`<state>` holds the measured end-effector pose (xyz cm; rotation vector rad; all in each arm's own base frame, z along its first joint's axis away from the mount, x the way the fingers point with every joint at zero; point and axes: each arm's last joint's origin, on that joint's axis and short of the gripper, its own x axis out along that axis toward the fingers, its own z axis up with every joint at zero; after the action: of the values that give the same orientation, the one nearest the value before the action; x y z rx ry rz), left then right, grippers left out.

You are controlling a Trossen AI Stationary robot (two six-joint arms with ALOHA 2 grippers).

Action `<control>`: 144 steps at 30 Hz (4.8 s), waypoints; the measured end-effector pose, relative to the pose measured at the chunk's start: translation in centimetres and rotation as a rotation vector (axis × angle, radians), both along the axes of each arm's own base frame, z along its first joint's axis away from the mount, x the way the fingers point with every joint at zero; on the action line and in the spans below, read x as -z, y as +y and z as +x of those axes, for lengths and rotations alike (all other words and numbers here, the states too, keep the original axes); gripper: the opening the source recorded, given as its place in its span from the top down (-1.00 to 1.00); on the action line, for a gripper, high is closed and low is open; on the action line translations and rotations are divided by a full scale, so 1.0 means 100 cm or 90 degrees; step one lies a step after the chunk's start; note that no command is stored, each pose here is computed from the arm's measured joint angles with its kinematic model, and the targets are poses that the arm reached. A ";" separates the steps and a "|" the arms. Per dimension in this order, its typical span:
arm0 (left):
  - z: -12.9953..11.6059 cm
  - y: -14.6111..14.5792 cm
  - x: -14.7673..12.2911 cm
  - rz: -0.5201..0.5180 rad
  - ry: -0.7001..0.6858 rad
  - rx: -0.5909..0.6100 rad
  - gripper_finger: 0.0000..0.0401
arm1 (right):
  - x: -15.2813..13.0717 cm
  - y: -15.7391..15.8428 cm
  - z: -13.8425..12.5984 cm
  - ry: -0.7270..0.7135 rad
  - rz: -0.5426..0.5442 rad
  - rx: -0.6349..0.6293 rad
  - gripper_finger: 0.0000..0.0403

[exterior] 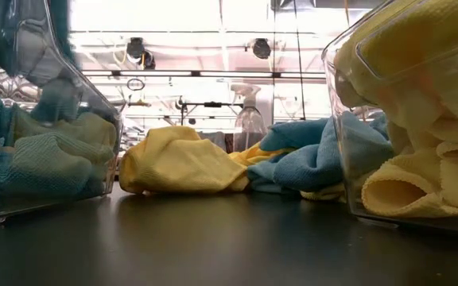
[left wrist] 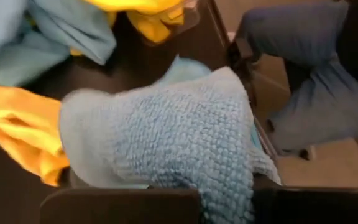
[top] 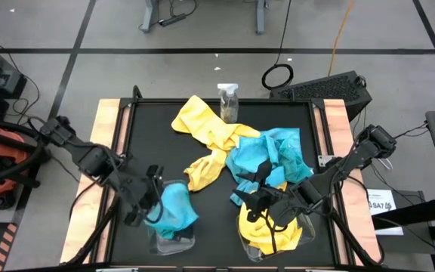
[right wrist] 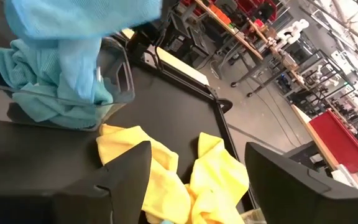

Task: Sort microfiber towel by color & place in baskets
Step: Put the blue microfiber towel into the left transparent bin

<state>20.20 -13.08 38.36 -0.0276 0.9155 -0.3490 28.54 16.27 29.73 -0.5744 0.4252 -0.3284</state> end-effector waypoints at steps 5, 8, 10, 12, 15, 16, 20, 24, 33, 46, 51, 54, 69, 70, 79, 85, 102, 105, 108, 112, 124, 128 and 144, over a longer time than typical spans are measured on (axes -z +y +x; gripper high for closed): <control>-0.007 -0.013 -0.007 -0.025 -0.018 0.022 0.99 | 0.001 0.000 0.000 0.003 -0.001 0.001 -0.21; -0.011 -0.017 -0.011 -0.032 -0.032 0.034 0.99 | 0.001 -0.001 0.000 0.004 -0.002 0.002 -0.19; -0.012 -0.019 -0.015 -0.037 -0.040 0.039 0.99 | 0.001 -0.001 0.000 0.003 -0.001 0.001 -0.18; -0.013 -0.020 -0.017 -0.038 -0.045 0.043 0.99 | 0.001 0.000 0.000 0.003 -0.002 0.001 -0.17; -0.013 -0.021 -0.017 -0.036 -0.046 0.045 0.99 | 0.001 -0.001 0.000 0.004 -0.002 0.002 -0.15; -0.013 -0.021 -0.016 -0.034 -0.046 0.047 0.99 | 0.001 -0.001 0.000 0.004 -0.002 0.002 -0.14; -0.011 -0.021 -0.009 -0.016 -0.047 0.049 0.99 | 0.001 -0.001 0.000 0.005 -0.002 0.002 -0.12; -0.008 -0.025 0.010 -0.004 -0.032 0.049 0.99 | 0.001 -0.001 0.000 0.006 -0.001 0.003 -0.10; -0.003 -0.027 0.075 0.014 0.041 0.010 0.99 | 0.002 -0.001 -0.001 0.009 0.005 0.004 -0.06; 0.005 -0.002 0.163 0.001 0.088 -0.055 0.99 | 0.004 0.000 -0.001 0.015 0.043 -0.014 -0.06; 0.005 0.006 0.184 -0.040 0.094 -0.051 0.99 | 0.004 0.000 -0.001 0.015 0.044 -0.013 -0.06; 0.006 0.008 0.192 -0.062 0.086 -0.047 0.99 | 0.004 0.000 -0.001 0.016 0.043 -0.013 -0.07; 0.012 0.010 0.217 -0.092 0.158 -0.044 0.78 | 0.007 0.000 -0.002 0.030 0.056 -0.021 -0.07; 0.012 0.009 0.215 -0.095 0.160 -0.042 0.72 | 0.007 0.000 -0.002 0.030 0.056 -0.021 -0.07; 0.021 0.004 0.179 -0.072 0.189 -0.033 -0.17 | 0.006 0.000 -0.002 0.028 0.057 -0.021 -0.07; 0.022 0.006 0.146 -0.010 0.211 -0.052 -0.54 | 0.006 0.000 -0.002 0.028 0.057 -0.021 -0.07; 0.029 0.008 0.110 0.102 0.163 -0.079 -0.28 | 0.008 0.001 -0.003 0.038 0.064 -0.032 -0.07; 0.033 0.005 0.117 0.113 0.173 -0.068 -0.07 | 0.010 0.000 -0.004 0.049 0.067 -0.027 -0.07; 0.040 -0.001 0.123 0.111 0.170 -0.045 0.19 | 0.013 -0.002 -0.006 0.063 0.072 -0.017 -0.07; 0.046 -0.005 0.134 0.127 0.185 -0.020 0.57 | 0.014 -0.002 -0.007 0.069 0.080 -0.008 -0.07; 0.062 -0.015 0.177 0.163 0.287 0.007 0.87 | 0.015 -0.002 -0.007 0.079 0.092 -0.019 -0.07; 0.066 -0.016 0.188 0.178 0.307 0.016 0.86 | 0.015 0.001 -0.009 0.079 0.092 -0.025 -0.07; 0.061 -0.012 0.171 0.144 0.278 0.026 0.78 | 0.016 0.009 -0.014 0.080 0.093 -0.037 -0.07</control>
<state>26.34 -14.24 21.30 0.1281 1.3849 -0.2789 27.09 17.14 28.15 -0.4653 0.5479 -0.2039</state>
